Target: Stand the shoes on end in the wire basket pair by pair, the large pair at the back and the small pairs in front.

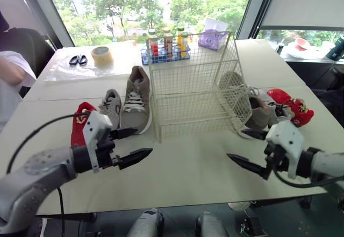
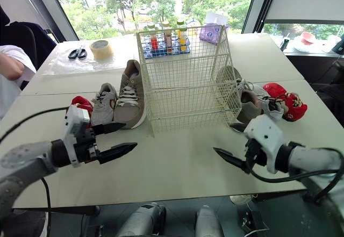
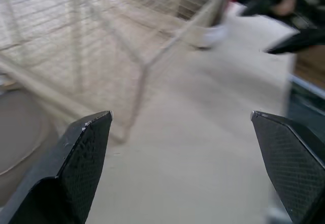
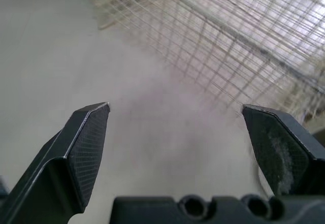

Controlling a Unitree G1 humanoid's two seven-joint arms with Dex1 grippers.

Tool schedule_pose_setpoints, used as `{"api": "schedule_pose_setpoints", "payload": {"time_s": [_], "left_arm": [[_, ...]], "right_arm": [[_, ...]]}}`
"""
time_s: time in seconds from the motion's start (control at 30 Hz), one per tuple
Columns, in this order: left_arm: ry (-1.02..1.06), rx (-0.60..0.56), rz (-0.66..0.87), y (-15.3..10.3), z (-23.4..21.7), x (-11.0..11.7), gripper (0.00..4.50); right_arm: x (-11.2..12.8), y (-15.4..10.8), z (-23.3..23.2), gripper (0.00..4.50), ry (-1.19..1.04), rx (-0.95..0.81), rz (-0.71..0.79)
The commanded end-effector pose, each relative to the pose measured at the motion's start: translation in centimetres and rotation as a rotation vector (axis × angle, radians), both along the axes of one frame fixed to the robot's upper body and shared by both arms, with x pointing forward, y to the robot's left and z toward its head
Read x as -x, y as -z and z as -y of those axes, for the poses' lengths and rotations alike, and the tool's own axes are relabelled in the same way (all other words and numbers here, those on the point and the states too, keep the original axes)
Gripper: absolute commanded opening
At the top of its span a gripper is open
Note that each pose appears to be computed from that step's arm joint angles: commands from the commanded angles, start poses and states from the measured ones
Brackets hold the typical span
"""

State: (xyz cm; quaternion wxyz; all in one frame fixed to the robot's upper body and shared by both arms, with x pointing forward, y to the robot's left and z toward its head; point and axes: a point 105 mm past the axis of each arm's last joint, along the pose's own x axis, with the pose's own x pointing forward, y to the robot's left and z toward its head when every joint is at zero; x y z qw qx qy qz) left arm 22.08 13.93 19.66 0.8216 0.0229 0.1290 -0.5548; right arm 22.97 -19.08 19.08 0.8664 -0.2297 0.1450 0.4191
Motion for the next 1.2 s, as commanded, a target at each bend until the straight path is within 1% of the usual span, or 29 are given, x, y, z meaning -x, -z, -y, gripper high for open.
{"api": "schedule_pose_setpoints", "payload": {"time_s": [0.03, 0.1, 0.2, 0.33, 0.47, 0.53, 0.6, 0.77, 0.8, 0.87, 1.1, 1.13, 1.2], "left_arm": [[0.114, -0.037, 0.027, -1.6, -0.1, -0.2, 4.5], [0.145, -0.066, 0.072, -2.3, -0.1, -1.1, 4.5], [0.175, -0.05, 0.101, -3.1, 0.2, -1.8, 4.5], [0.197, -0.074, 0.189, -3.5, 0.9, -2.9, 4.5], [0.165, -0.083, 0.233, -3.9, 0.6, -3.8, 4.5], [0.155, -0.078, 0.25, -4.1, 0.6, -3.9, 4.5], [0.148, -0.076, 0.266, -4.3, 0.6, -4.0, 4.5], [0.124, -0.077, 0.292, -4.5, 0.6, -4.1, 4.5], [0.121, -0.076, 0.294, -4.6, 0.6, -4.1, 4.5], [0.112, -0.073, 0.299, -4.6, 0.6, -4.1, 4.5], [0.088, -0.071, 0.31, -4.0, -0.2, -4.6, 4.5], [0.088, -0.071, 0.312, -4.0, -0.2, -4.6, 4.5], [0.086, -0.069, 0.315, -4.0, -0.3, -4.7, 4.5]], "right_arm": [[-0.4, -2.6, 0.5, 4.47, -0.093, 0.044, 0.006], [-1.2, -3.8, 0.6, 4.47, -0.141, 0.071, 0.019], [-2.3, -4.2, 0.4, 4.47, -0.195, 0.117, 0.041], [-6.0, -3.8, 0.8, 4.47, -0.204, 0.143, 0.062], [-7.1, -2.4, 0.9, 4.47, -0.267, 0.2, 0.011], [-8.0, -2.2, 0.4, 4.47, -0.279, 0.202, 0.019], [-8.8, -1.5, 0.3, 4.47, -0.293, 0.245, 0.016], [-10.1, -0.4, -0.1, 4.47, -0.31, 0.285, 0.011], [-10.2, -0.3, -0.2, 4.24, -0.317, 0.292, 0.009], [-10.2, -0.2, -0.4, 3.63, -0.328, 0.297, 0.006], [-10.2, -0.6, -1.4, 0.21, -0.348, 0.297, 0.026], [-10.2, -0.7, -1.5, 0.1, -0.35, 0.297, 0.03], [-10.3, -1.1, -2.1, 0.1, -0.342, 0.291, 0.055]]}}
